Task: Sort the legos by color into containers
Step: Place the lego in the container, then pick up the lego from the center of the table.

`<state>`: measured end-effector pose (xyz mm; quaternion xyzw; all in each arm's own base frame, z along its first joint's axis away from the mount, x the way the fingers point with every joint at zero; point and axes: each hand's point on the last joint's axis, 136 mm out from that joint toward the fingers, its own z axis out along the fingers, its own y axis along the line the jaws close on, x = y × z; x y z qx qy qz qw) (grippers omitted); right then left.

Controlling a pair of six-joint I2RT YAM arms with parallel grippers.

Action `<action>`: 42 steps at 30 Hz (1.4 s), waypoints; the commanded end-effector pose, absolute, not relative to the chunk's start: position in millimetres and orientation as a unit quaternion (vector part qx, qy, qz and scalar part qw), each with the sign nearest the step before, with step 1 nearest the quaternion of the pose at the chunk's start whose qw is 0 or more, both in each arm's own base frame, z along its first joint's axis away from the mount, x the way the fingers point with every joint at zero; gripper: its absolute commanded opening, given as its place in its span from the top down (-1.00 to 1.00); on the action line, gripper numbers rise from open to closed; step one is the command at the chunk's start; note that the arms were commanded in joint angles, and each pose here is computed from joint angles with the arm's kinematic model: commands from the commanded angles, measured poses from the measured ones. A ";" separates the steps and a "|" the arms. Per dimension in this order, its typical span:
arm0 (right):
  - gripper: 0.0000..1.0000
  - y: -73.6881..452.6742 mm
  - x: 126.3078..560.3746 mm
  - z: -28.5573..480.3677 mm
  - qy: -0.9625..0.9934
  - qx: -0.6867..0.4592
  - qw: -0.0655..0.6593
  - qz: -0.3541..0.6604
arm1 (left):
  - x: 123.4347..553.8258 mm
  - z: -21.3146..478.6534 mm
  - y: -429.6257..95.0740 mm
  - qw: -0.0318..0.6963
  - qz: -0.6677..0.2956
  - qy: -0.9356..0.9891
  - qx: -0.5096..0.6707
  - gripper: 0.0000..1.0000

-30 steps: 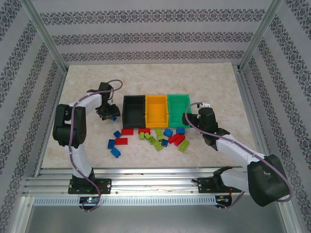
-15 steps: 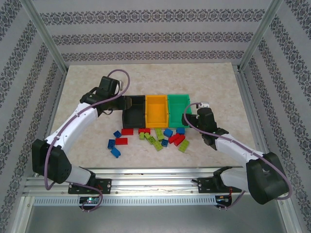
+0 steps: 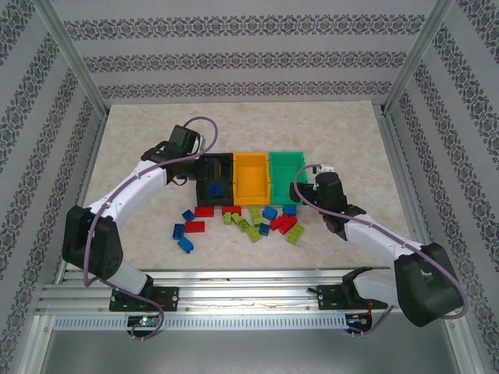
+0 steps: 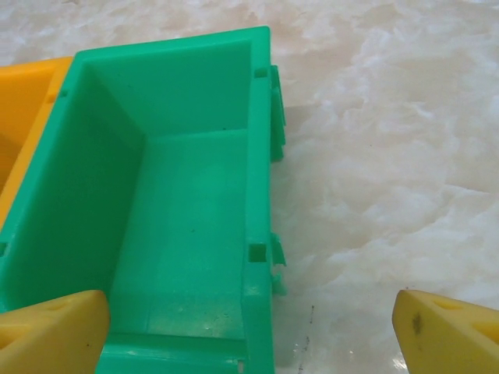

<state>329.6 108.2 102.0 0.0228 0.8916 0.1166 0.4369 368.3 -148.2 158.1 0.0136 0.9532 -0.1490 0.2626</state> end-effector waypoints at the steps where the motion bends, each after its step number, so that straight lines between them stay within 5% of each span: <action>1: -0.85 126.0 329.5 116.3 0.881 -0.002 0.446 0.156 | 363.1 179.3 -145.4 0.298 -0.162 0.940 0.025 -0.63; 9: -0.57 144.5 295.7 98.1 0.905 0.005 0.368 0.214 | 334.8 181.8 -115.0 0.241 -0.160 0.957 0.016 -0.64; 25: -0.28 157.6 277.9 69.9 0.960 -0.051 0.250 0.115 | 340.1 167.9 -116.8 0.255 -0.222 0.941 0.016 -0.62; 42: -0.26 162.5 280.2 33.0 0.975 -0.032 0.207 0.077 | 330.9 171.5 -111.4 0.266 -0.193 0.944 0.035 -0.62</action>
